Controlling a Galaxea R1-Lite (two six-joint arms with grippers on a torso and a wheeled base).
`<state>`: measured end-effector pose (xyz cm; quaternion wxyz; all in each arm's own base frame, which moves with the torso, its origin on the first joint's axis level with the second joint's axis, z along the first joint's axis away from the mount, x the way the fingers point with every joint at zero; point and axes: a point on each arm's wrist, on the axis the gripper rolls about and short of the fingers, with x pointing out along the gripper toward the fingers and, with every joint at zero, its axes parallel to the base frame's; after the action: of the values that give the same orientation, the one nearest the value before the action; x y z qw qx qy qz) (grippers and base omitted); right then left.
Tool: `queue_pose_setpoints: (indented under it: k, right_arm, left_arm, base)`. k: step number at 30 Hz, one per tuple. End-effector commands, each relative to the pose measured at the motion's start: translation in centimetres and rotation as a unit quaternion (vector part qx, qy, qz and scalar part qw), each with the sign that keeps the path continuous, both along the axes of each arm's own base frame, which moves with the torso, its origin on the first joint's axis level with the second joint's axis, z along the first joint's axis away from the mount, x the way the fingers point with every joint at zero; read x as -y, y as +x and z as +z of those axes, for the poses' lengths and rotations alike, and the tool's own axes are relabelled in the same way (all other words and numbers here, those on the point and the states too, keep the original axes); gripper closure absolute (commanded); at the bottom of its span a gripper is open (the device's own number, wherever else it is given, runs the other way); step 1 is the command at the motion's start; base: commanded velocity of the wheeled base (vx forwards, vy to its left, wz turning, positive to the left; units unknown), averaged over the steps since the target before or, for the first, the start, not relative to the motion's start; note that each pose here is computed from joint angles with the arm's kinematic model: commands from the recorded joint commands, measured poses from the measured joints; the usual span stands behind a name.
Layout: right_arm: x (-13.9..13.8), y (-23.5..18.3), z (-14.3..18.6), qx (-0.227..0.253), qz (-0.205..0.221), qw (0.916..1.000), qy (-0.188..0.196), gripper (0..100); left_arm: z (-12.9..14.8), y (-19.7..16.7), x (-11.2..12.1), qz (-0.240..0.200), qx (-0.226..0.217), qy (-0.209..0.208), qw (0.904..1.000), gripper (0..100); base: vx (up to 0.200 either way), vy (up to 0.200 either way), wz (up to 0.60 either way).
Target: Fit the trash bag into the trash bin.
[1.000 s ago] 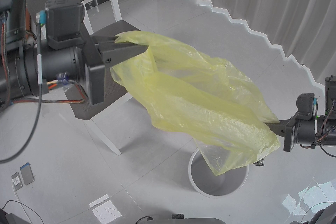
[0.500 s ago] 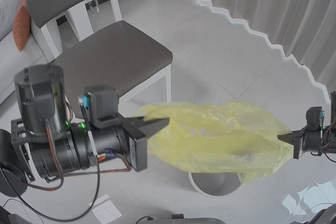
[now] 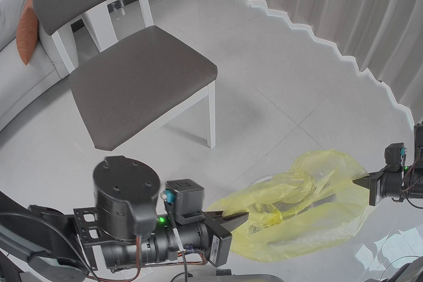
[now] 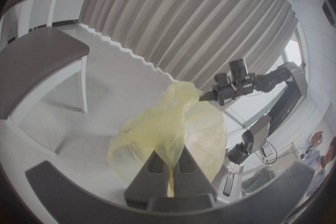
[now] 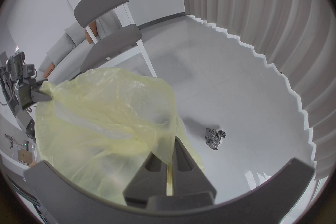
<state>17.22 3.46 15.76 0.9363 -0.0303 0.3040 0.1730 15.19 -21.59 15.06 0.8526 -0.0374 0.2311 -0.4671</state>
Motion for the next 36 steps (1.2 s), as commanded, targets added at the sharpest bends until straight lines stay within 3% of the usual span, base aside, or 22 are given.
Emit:
queue_pose_setpoints:
  k: [1,7,12,20,24,36]
  right_arm:
    - [0.2,0.4,-1.2,-0.024,-0.004,0.9996,-0.011,100]
    - [0.1,1.1,-2.0,-0.035,0.007,0.9991,-0.024,100]
    - [-0.1,2.2,-3.3,-0.064,0.009,0.9974,-0.031,100]
    - [-0.6,4.5,-4.9,-0.050,0.014,0.9983,-0.025,100]
    - [-1.0,5.8,-6.6,-0.065,0.019,0.9973,-0.028,100]
    - [-2.4,7.4,-10.0,-0.079,0.040,0.9955,-0.034,100]
  left_arm:
    - [-3.2,0.4,1.9,-0.013,-0.029,0.036,0.9989,100]
    - [-6.5,1.4,3.2,-0.012,-0.021,0.025,0.9994,100]
    - [-9.0,2.3,3.2,-0.004,-0.035,0.043,0.9984,100]
    - [-11.6,3.4,3.3,0.003,-0.037,0.044,0.9983,100]
    - [-13.5,3.5,3.6,0.003,-0.047,0.058,0.9972,100]
    - [-15.0,3.2,3.1,0.002,-0.056,0.066,0.9963,100]
  base:
    - [0.000,0.000,0.00]
    - [0.000,0.000,0.00]
    - [0.000,0.000,0.00]
    - [0.000,0.000,0.00]
    - [0.000,0.000,0.00]
    - [0.000,0.000,0.00]
